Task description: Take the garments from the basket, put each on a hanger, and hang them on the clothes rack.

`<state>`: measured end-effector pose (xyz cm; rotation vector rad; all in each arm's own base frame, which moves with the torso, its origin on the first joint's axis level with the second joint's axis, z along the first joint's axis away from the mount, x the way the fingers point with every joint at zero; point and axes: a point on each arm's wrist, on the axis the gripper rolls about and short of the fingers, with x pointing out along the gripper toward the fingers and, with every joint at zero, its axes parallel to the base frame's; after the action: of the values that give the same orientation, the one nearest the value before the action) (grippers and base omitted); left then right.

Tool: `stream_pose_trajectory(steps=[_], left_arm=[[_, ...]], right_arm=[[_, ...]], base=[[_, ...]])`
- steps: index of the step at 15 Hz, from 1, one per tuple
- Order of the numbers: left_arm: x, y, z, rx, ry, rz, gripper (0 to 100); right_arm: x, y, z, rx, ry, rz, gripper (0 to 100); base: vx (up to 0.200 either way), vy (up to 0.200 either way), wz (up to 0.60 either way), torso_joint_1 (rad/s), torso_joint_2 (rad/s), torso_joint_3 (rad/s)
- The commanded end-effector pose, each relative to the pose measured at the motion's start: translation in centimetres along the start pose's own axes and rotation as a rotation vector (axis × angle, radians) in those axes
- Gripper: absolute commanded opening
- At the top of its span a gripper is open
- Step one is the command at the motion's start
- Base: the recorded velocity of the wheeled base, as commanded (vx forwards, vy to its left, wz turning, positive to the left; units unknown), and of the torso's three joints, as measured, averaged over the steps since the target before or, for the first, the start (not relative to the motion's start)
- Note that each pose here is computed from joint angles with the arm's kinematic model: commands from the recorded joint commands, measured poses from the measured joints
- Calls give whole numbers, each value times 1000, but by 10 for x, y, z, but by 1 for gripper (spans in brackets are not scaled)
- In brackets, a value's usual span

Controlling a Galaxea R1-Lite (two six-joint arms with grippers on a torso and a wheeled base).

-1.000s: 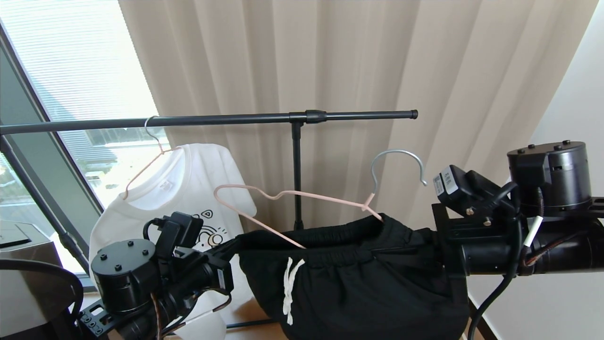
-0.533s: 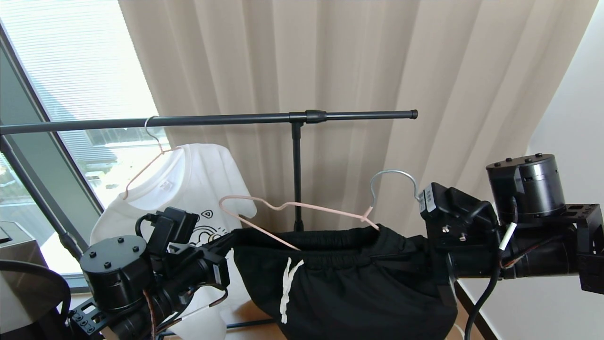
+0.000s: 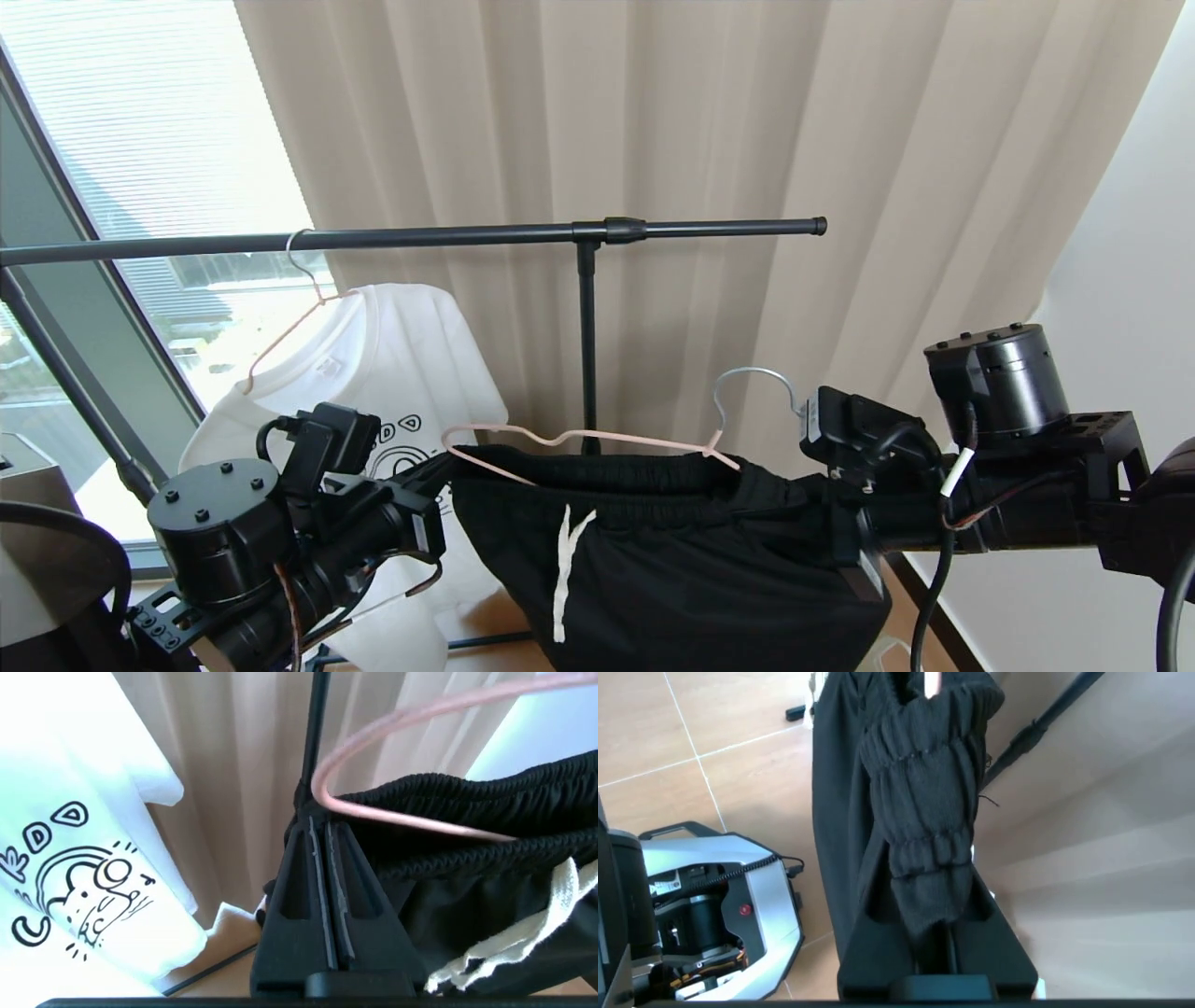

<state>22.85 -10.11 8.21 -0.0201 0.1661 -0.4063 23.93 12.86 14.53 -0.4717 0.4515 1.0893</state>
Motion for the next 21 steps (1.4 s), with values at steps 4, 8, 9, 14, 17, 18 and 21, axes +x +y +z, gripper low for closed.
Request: stream_pose_trajectory(steps=[4,8,9,14,17,18,21], left_arm=[[0,2,1,-1,-4,5,0],[0,8,1,-4,-5,24,0],[0,9,1,-5,-5,26,0],[-1,12,2,-4,-7,29,0],[-1,12,1,23,-2,32,0],[0,12,2,28,-7,32,0],[0,11,3,90,-12,26,0]], right_arm=[[6,-12,-12,20,42,-24,0],[4,-15,-12,21,40,-38,0],[3,-15,-12,22,42,-40,0],[6,-18,-17,12,74,-62,0],[11,-18,-21,-4,113,-82,0],[12,-19,-22,-4,118,-84,0],[14,-17,-22,-21,138,-96,0]], base=[[0,0,0,0,0,0],[0,0,0,0,0,0],[0,0,0,0,0,0],[0,0,0,0,0,0],[0,0,0,0,0,0],[0,0,0,0,0,0],[0,0,0,0,0,0]])
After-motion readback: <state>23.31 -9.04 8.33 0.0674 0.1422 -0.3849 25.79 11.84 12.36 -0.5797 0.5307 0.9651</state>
